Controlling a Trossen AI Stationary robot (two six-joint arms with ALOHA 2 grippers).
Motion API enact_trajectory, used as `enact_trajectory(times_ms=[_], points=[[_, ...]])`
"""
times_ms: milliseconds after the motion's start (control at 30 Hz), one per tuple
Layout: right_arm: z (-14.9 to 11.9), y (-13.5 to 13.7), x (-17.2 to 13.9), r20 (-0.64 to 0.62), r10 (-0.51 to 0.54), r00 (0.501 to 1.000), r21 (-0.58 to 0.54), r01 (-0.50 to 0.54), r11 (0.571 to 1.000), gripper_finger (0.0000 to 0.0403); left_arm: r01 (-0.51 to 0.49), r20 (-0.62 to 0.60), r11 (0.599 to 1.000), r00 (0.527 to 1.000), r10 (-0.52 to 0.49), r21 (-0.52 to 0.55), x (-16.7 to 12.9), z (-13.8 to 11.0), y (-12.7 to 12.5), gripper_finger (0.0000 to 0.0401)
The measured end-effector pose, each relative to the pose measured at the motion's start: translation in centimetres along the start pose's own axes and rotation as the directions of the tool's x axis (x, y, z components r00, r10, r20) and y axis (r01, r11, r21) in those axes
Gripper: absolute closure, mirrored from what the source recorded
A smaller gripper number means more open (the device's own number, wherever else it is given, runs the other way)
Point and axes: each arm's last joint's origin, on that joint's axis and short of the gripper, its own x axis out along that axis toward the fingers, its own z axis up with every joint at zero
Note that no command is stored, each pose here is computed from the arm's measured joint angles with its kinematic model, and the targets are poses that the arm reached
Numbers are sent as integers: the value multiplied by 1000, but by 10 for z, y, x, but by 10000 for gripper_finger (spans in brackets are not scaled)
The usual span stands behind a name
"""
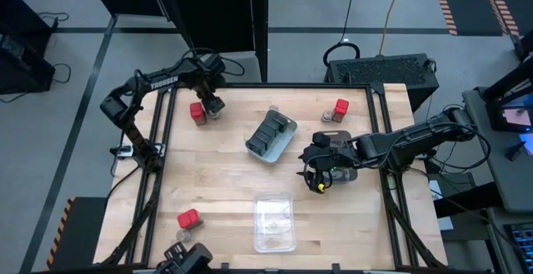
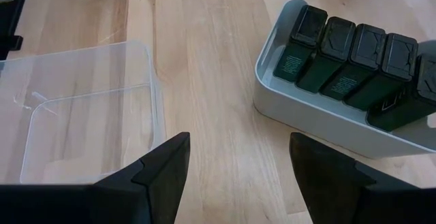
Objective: Sort spices by type
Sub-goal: Put the black spice can into the gray bin
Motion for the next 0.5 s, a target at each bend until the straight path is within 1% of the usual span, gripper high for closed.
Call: enact_trajectory(times_ms=[200, 500], points=[[1, 0, 0, 7, 2, 1000, 1, -2, 1000, 165, 6, 16, 1000, 1000, -6, 7, 0, 1, 0, 80], [1, 0, 0, 10, 3, 1000, 4, -3, 1000, 165, 8, 12, 1000, 1000, -8, 8, 0, 1, 0, 142]])
